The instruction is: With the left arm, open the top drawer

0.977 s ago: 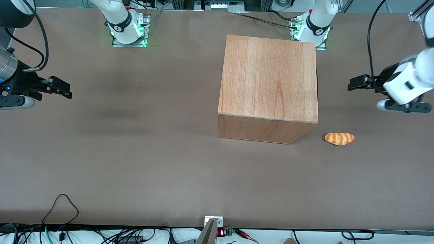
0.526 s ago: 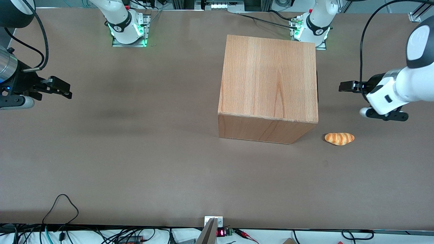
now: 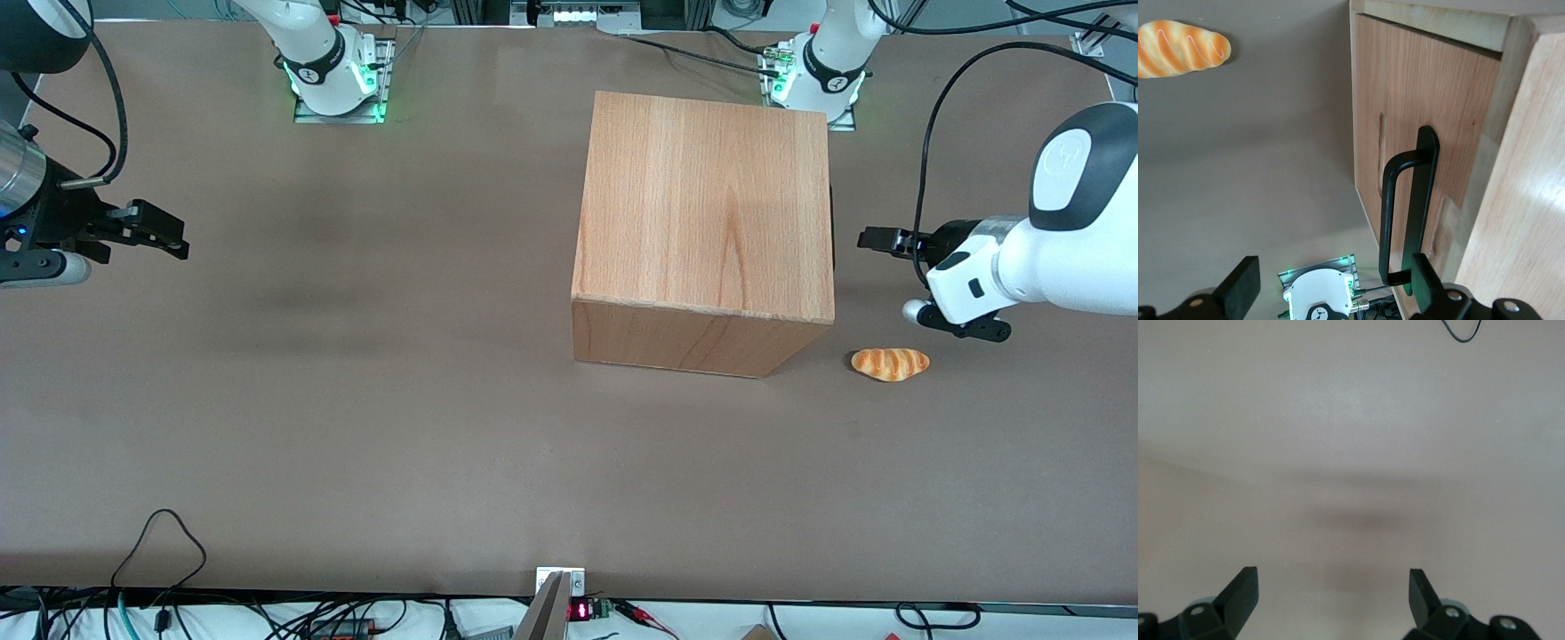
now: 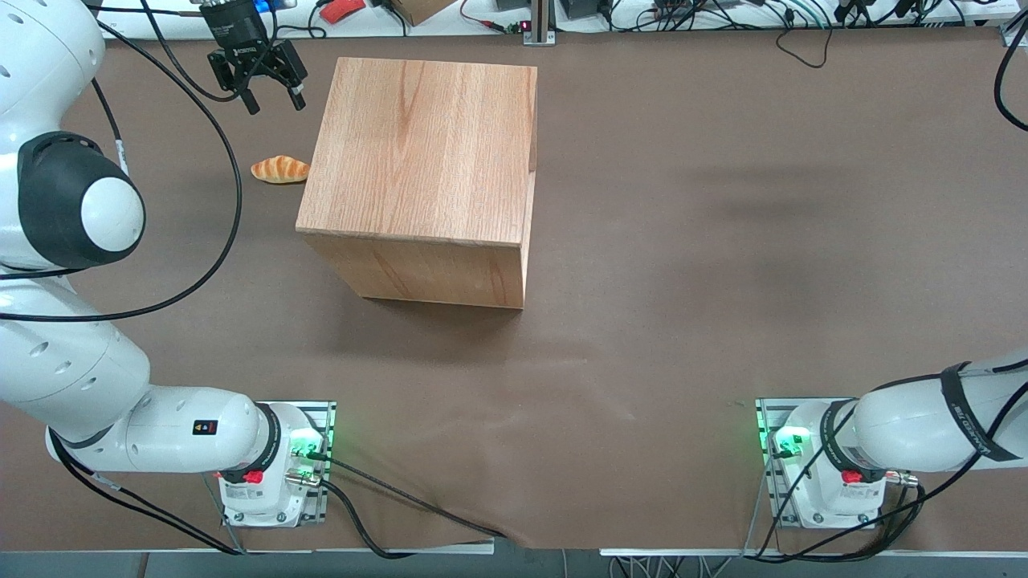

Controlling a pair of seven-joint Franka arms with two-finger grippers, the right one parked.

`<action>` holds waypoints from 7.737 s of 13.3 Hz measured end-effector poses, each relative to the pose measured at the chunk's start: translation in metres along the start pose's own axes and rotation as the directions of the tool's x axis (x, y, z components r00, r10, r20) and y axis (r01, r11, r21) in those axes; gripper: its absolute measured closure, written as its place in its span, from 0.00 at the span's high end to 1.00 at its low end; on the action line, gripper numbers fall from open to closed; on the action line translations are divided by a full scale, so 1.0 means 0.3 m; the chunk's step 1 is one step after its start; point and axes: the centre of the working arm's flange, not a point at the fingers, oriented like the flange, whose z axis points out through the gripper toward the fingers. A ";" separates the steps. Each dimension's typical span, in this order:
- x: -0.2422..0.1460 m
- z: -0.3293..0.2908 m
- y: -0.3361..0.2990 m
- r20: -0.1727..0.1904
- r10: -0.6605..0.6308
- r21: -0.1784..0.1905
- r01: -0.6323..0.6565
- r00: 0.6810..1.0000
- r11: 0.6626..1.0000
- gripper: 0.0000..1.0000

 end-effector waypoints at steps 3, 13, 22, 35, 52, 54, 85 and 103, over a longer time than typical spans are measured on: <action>0.024 0.041 -0.017 0.000 0.004 -0.003 -0.004 1.000 1.000 1.00; 0.060 0.162 -0.034 0.019 -0.004 -0.041 0.005 1.000 0.999 1.00; 0.067 0.266 -0.033 0.052 -0.003 -0.076 0.007 0.999 0.997 1.00; 0.070 0.311 -0.038 -0.004 0.035 -0.067 -0.035 0.999 0.997 1.00; -0.029 0.194 -0.503 -0.116 -0.024 -0.090 0.014 0.993 0.996 1.00; -0.037 0.186 -0.545 -0.128 0.012 -0.088 -0.024 0.992 0.996 1.00; -0.086 0.134 -0.853 -0.205 0.014 -0.069 -0.028 0.979 0.997 1.00; -0.152 -0.035 -0.844 -0.210 0.024 -0.070 -0.039 0.977 0.997 1.00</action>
